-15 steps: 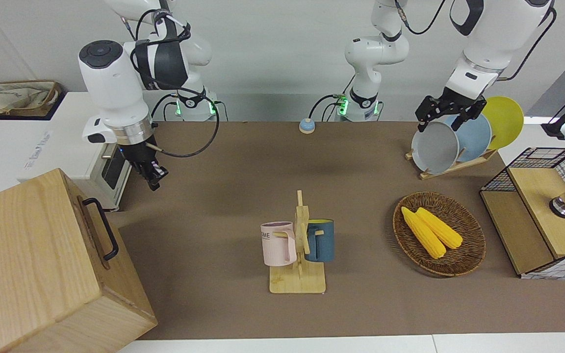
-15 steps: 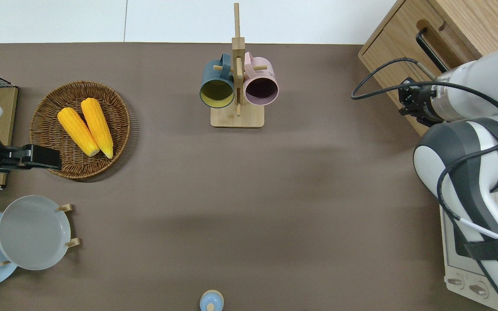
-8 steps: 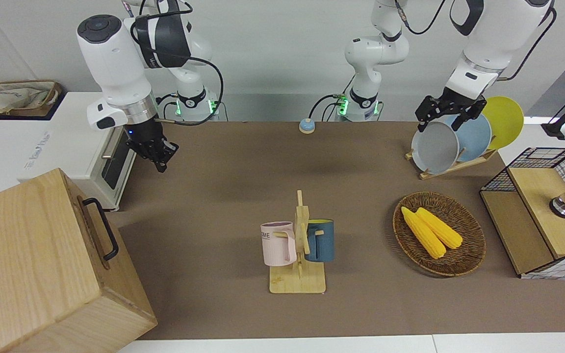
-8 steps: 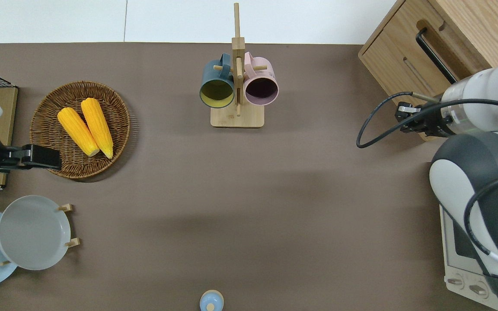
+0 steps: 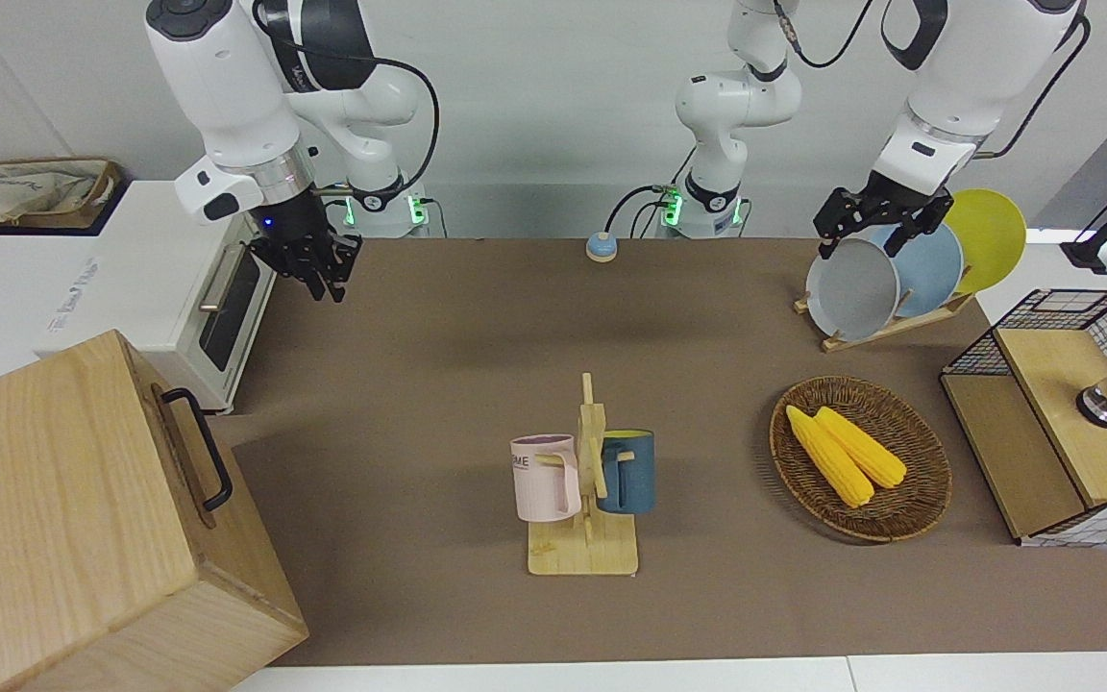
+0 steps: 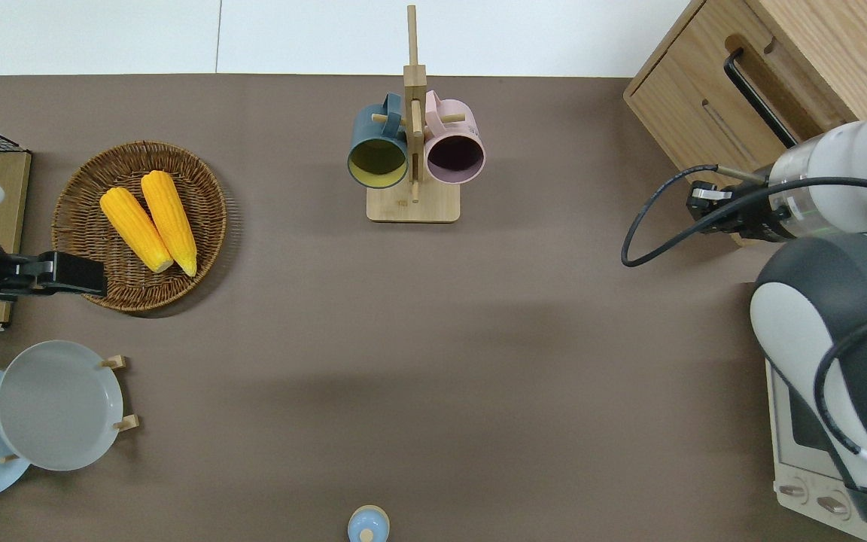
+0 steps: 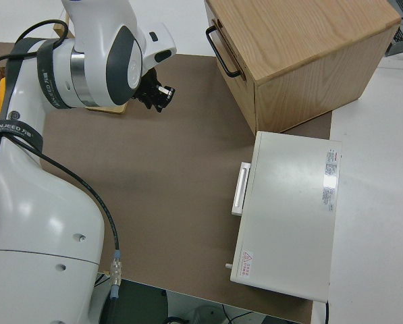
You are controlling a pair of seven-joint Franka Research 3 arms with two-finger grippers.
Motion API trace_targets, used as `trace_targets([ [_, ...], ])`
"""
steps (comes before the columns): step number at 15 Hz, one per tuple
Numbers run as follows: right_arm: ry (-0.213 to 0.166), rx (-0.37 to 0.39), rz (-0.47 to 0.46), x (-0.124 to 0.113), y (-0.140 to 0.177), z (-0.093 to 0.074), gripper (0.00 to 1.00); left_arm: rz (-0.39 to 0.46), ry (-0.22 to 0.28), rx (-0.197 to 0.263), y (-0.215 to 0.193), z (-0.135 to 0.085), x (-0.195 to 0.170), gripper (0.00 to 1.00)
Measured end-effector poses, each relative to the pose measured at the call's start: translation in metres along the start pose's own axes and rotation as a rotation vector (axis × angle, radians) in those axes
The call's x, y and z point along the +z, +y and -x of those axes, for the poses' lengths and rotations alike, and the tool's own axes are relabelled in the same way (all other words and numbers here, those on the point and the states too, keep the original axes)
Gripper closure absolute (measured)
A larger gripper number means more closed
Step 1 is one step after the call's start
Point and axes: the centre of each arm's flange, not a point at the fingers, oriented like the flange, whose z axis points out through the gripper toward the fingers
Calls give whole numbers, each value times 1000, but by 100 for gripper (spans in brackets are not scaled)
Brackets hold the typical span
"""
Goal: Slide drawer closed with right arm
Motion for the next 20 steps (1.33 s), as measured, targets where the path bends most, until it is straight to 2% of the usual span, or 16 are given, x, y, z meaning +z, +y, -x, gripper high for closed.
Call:
trace_targets([
  [6,12,-109,3,-11,1,7,8,0,0,0,0,0,0,0],
  [7,16,-120,3,-14,-2,9,1,0,0,0,0,0,0,0],
  [11,15,-210,7,-27,-1,20,1,0,0,0,0,0,0,0],
  [20,17,-224,9,-34,5,25,1,0,0,0,0,0,0,0],
])
